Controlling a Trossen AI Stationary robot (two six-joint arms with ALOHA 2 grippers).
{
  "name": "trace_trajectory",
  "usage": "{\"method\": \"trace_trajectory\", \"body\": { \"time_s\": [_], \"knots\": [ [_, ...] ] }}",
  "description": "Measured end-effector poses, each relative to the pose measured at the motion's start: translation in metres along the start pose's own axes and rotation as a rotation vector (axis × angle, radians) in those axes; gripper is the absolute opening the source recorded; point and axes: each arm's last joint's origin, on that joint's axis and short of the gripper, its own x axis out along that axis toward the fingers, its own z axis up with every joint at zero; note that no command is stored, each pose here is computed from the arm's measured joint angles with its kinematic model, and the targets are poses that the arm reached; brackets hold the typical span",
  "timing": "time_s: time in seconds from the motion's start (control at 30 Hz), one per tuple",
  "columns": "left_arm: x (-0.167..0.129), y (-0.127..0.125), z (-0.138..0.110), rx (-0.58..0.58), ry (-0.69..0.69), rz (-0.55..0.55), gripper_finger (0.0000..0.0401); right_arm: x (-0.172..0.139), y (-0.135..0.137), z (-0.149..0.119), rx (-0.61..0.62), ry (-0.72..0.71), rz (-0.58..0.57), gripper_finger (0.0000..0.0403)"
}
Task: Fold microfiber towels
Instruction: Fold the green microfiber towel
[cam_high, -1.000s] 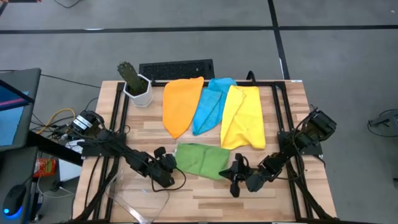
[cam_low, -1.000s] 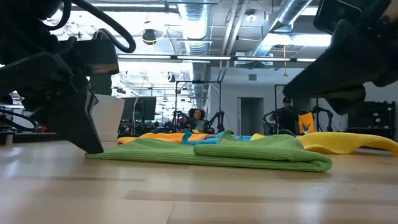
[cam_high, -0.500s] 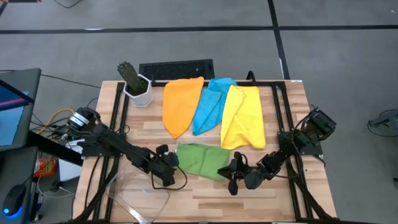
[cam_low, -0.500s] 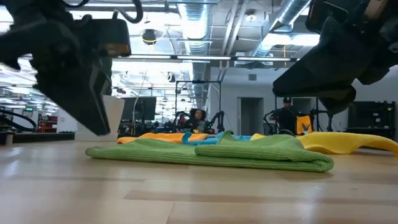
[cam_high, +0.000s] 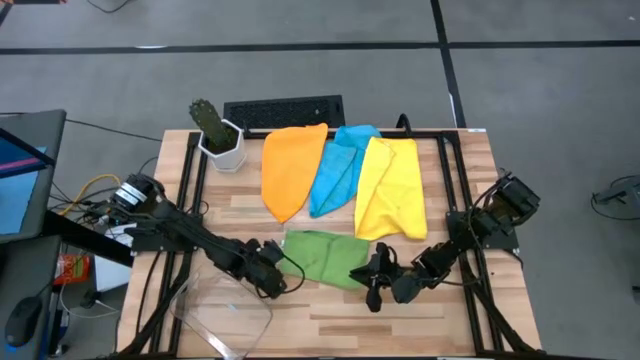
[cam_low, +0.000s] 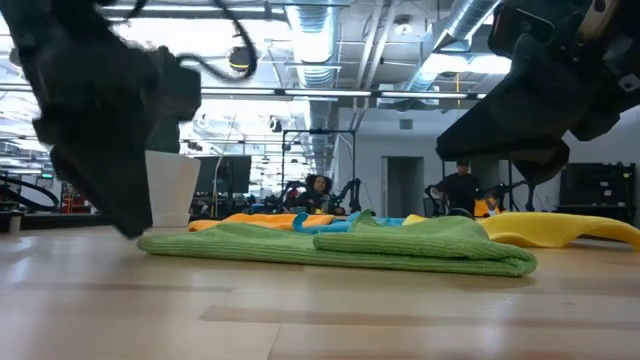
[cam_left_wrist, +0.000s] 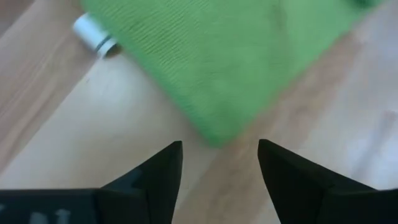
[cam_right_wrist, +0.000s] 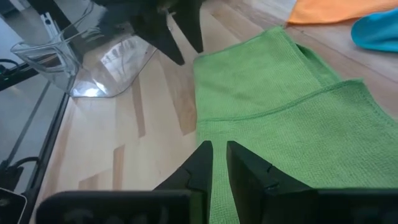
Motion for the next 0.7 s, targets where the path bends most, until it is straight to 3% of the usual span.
{"method": "trace_trajectory", "body": {
  "time_s": [0.4, 0.7],
  "knots": [
    [0.008, 0.003, 0.003, -0.075, -0.034, 0.038, 0.0201, 0.001, -0.001, 0.0, -0.001, 0.003, -0.006, 0.0072],
    [0.015, 0.003, 0.002, -0.079, -0.027, 0.06, 0.0145, 0.004, -0.005, 0.002, 0.002, 0.015, -0.01, 0.0072]
  ]
}}
